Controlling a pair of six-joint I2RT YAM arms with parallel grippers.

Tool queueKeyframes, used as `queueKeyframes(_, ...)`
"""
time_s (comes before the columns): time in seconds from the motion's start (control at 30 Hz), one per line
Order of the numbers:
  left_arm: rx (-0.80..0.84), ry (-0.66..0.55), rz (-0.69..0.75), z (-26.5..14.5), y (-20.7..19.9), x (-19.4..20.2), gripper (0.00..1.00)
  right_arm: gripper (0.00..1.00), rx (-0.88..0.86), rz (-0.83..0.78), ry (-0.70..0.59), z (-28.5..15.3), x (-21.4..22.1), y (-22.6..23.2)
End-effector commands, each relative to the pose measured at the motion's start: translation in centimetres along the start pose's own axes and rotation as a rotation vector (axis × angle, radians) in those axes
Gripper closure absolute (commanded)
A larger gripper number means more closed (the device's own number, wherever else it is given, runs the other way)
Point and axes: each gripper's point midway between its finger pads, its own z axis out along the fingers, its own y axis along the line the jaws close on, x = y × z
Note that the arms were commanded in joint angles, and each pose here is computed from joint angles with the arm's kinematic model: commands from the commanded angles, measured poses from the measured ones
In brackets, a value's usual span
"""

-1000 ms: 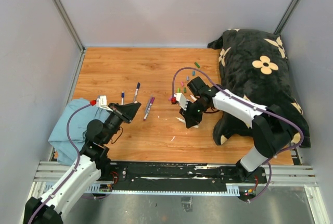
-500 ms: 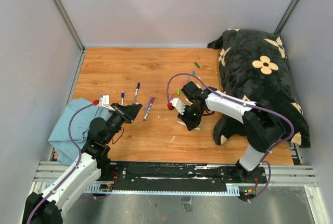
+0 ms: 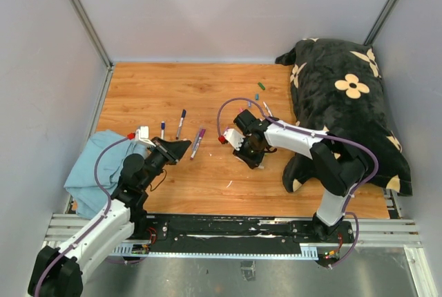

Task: Open the pen caps
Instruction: Place the pen at the center of the board.

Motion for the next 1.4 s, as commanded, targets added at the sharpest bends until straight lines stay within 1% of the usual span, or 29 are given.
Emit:
queueKeyframes(0.0,0.020,0.008,-0.031,0.3,-0.2,0.2,0.99,0.81,0.065,0.021,0.017,0.4,-0.7,-1.1)
queueKeyframes(0.3,-0.008,0.054,-0.060,0.8,0.6,1.3,1.00,0.81,0.077,0.021,0.032,0.6,-0.5,-1.3)
queueKeyframes(0.93,-0.019,0.102,-0.078,1.2,1.1,2.4,0.99,0.81,0.027,0.020,0.006,0.2,-1.0,-0.4)
queueKeyframes(0.97,-0.018,0.103,-0.078,1.3,1.1,2.4,1.00,0.40,0.025,0.200,0.004,0.2,-1.1,0.4)
queueKeyframes(1.0,-0.020,0.104,-0.080,1.3,1.1,2.5,1.00,0.43,0.023,0.035,0.006,0.2,-1.0,-0.2)
queueKeyframes(1.03,-0.020,0.105,-0.080,1.3,1.2,2.5,1.00,0.43,0.021,0.012,0.005,0.2,-1.0,-0.3)
queueKeyframes(1.13,-0.021,0.108,-0.082,1.3,1.2,2.6,1.00,0.40,0.018,0.008,0.004,0.1,-1.0,-0.2)
queueKeyframes(1.37,-0.019,0.123,-0.083,1.5,1.1,3.2,1.00,0.40,0.021,0.004,-0.009,-0.2,-1.3,-0.3)
